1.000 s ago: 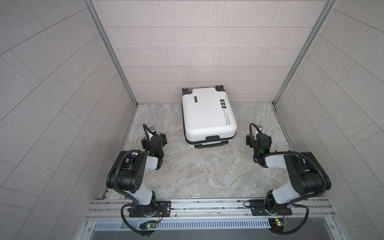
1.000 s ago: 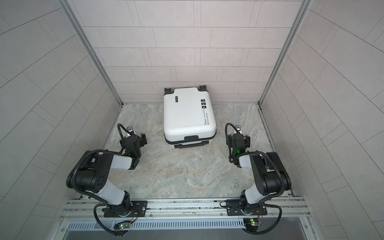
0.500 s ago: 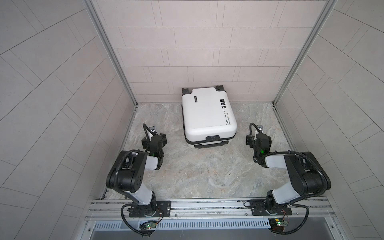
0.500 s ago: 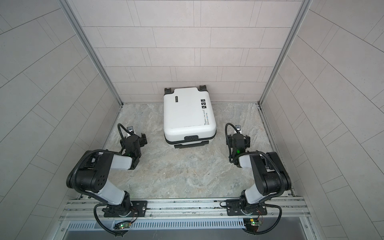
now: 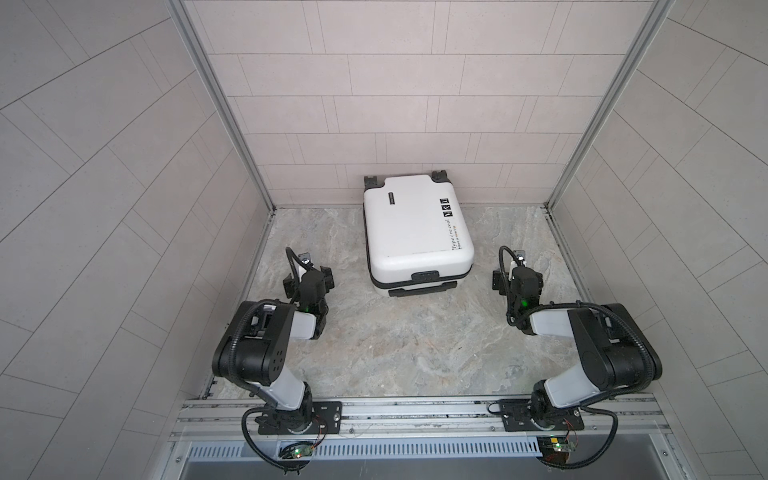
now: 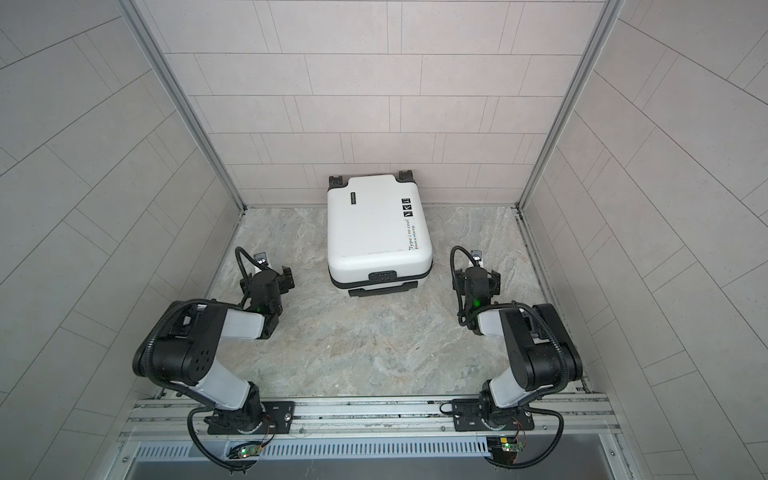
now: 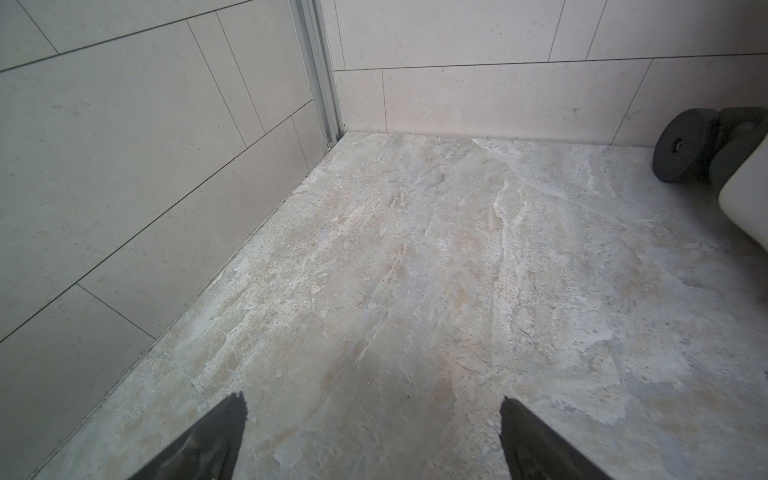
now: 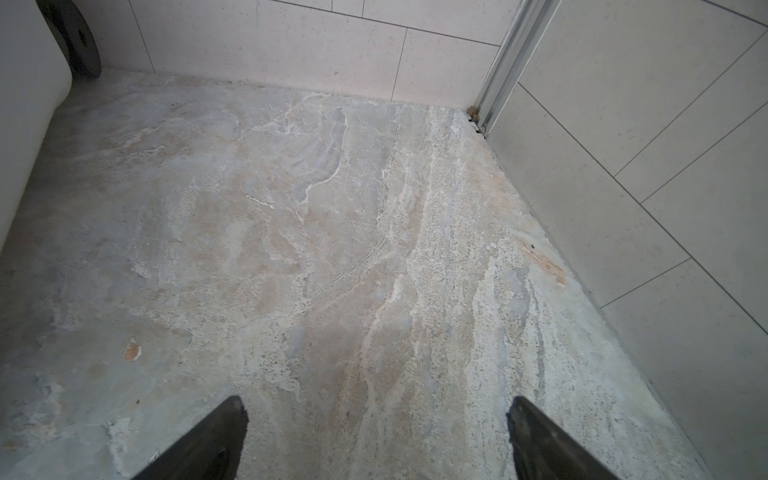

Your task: Pack the luggage

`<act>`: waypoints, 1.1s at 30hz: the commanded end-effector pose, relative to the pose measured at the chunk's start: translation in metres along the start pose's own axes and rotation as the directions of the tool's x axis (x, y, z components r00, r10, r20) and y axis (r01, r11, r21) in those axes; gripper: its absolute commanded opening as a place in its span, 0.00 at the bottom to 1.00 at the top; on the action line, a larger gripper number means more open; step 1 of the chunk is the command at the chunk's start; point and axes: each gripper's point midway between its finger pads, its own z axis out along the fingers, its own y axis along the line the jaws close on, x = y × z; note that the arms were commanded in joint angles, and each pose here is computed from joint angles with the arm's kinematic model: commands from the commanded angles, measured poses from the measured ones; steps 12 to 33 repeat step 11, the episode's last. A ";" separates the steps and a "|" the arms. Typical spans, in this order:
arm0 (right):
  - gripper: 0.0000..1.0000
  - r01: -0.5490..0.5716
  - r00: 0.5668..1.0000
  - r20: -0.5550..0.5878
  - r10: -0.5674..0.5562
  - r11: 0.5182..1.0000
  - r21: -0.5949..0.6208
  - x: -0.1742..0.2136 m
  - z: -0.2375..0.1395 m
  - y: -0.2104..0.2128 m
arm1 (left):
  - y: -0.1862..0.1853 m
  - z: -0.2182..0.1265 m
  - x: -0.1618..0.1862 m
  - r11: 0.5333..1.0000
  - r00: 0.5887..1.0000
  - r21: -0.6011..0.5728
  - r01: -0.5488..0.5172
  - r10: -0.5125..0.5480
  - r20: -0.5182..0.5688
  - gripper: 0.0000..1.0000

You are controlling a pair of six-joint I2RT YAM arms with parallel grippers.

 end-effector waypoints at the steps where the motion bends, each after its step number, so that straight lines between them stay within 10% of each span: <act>1: 0.99 -0.010 1.000 0.014 0.010 1.000 0.005 -0.005 -0.002 -0.002 | 0.002 -0.001 -0.005 1.000 1.000 -0.004 0.010 -0.009 0.023 1.00; 33: 1.00 -0.008 1.000 0.011 0.008 1.000 0.005 -0.004 -0.002 -0.002 | 0.000 0.001 -0.003 1.000 1.000 0.000 0.001 -0.001 0.011 1.00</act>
